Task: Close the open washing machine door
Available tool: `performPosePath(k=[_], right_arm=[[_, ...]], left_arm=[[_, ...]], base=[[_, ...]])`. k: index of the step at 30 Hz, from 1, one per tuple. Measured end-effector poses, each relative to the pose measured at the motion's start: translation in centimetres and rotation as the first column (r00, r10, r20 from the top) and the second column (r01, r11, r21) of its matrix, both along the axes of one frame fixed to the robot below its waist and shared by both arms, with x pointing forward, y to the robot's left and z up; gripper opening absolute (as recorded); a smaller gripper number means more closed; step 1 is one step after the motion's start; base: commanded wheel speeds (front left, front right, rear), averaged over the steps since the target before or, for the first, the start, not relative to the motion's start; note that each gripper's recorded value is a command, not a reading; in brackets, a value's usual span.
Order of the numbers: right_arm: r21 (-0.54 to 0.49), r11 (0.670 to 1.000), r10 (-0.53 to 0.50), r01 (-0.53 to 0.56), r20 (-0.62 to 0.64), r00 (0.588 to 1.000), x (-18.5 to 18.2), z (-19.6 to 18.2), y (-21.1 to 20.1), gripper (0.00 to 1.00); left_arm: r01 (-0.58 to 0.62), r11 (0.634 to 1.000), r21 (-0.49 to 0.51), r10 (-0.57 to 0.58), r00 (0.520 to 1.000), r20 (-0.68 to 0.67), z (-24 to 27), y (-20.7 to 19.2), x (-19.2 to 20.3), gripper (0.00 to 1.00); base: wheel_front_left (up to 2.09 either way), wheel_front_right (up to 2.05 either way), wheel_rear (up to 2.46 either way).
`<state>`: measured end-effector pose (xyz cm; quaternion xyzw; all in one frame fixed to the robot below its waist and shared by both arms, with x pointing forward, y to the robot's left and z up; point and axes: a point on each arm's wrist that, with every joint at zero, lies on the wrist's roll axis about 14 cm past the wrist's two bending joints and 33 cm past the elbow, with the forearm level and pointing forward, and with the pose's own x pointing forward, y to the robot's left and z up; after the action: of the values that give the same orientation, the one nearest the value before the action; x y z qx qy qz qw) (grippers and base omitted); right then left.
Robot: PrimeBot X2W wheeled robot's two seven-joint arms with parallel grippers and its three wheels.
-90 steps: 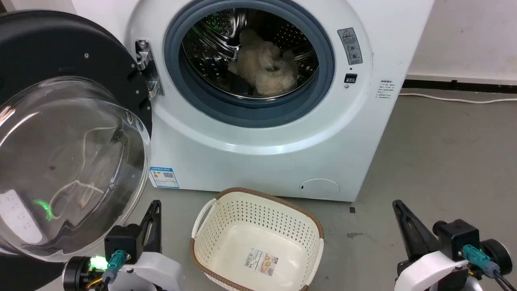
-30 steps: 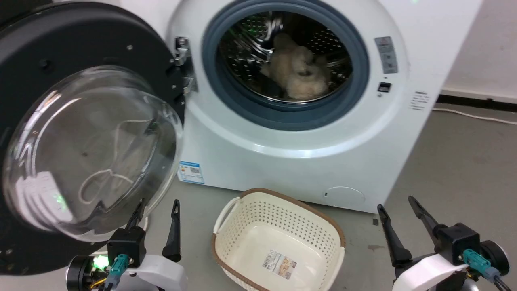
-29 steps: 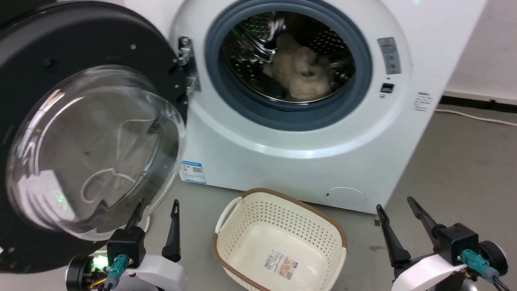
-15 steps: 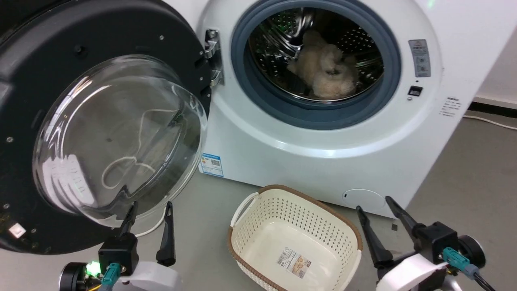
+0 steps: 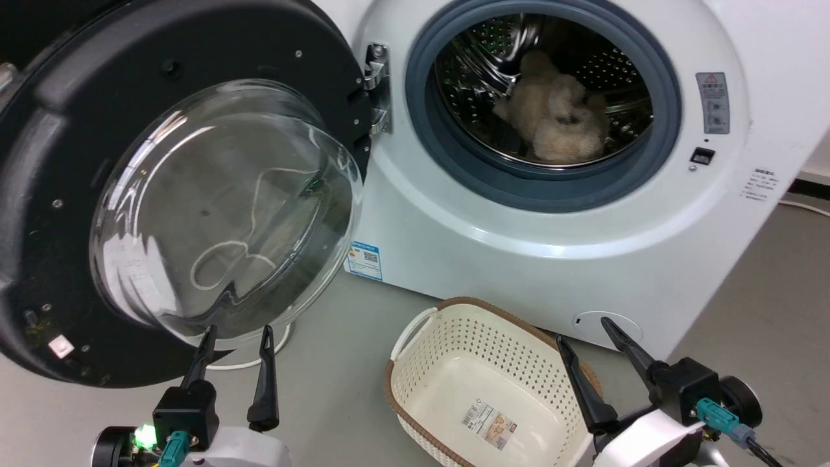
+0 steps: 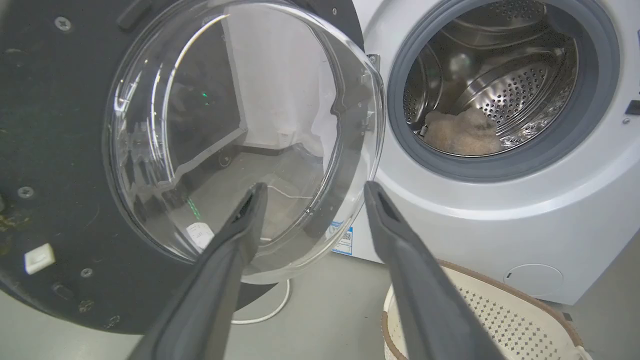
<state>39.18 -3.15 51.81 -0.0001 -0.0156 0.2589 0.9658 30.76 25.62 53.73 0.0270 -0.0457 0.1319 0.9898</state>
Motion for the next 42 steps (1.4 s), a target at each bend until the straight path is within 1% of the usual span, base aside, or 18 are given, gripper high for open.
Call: performPosePath(k=[21, 42], right_arm=[[0.018, 0.994, 0.109, -0.109, 0.008, 0.994, -0.3, -0.3, 3.7, 1.0], [0.043, 0.972, 0.231, -0.23, 0.005, 0.973, -1.2, -0.8, 7.7, 1.0]], left_arm=[[-0.095, 0.995, -0.001, 0.095, 0.995, 0.031, 0.1, 2.5, -2.7, 1.0], [-0.189, 0.982, 0.003, 0.188, 0.98, 0.058, 0.2, 4.6, -5.6, 1.0]], base=[[0.0, 0.0, 0.0], [0.0, 0.0, 0.0]])
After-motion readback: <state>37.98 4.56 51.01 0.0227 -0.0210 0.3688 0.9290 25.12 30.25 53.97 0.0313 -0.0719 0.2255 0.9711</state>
